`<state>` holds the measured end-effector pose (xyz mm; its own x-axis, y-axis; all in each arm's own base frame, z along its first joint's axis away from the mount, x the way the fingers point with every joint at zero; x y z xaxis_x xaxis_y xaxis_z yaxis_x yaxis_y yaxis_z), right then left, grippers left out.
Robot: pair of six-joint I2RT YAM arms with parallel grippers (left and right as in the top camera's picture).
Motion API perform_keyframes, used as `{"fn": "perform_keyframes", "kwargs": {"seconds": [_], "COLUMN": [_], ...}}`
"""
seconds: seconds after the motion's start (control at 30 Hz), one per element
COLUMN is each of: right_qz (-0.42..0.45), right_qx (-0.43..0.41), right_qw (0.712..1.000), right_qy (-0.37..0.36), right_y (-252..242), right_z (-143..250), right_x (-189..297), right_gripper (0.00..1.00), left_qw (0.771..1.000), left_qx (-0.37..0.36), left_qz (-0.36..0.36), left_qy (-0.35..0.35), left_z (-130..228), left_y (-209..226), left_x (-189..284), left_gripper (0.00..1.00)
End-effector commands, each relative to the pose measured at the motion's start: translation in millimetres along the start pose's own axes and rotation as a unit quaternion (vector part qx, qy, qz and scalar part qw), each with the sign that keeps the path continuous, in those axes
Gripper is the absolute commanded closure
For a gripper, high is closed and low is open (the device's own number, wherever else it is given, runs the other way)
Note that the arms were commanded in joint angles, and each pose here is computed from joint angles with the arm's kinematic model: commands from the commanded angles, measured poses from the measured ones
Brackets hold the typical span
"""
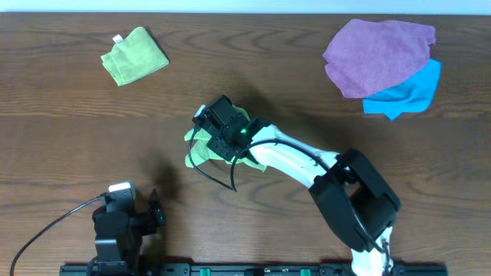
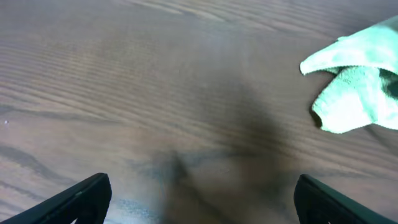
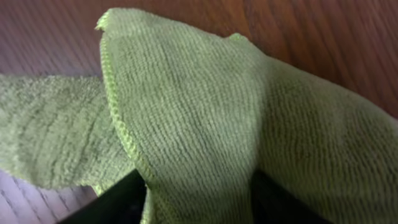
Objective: Fold the cloth
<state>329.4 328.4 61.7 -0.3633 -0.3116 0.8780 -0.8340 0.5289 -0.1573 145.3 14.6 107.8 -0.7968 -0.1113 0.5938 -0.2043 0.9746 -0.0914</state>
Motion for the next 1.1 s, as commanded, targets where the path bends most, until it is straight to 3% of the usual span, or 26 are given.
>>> {"fn": "perform_keyframes", "kwargs": {"seconds": [0.0,0.23,0.3,0.77,1.07], "right_qz": [0.009,0.038,0.064,0.266,0.327], "right_qx": [-0.005,-0.010,-0.011,-0.038,-0.089], "right_qw": [1.000,0.999,0.998,0.963,0.941], "right_qy": [0.002,-0.010,-0.011,-0.011,-0.013], "right_y": [2,-6,-14,-97,-167], "right_z": [-1,-7,-10,-27,-9], "right_x": [-4,-3,0,33,45], "right_gripper": [0.54,0.92,0.99,0.99,0.99], "left_qw": [1.000,1.000,1.000,1.000,1.000], "left_qx": [0.003,0.003,0.003,0.005,0.005], "left_qz": [0.005,0.005,0.005,0.005,0.006], "left_qy": [0.001,0.001,0.001,0.001,0.001], "left_z": [1,1,1,1,1], "left_y": [-1,-1,-1,-1,-1], "left_x": [0,0,0,0,0], "left_gripper": [0.05,0.05,0.05,0.05,0.05]}}
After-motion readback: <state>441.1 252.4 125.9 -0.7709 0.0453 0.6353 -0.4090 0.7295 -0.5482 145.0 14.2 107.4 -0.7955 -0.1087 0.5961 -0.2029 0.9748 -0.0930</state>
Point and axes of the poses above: each gripper's point midway between its finger pads, its own x axis back along the fingers, its own y axis along the line the jaws close on, z = x × y, the point moved 4 cm from there along x, back along the fingers, and after that the axes turned 3 degrees about x, right-handed, at the moved point
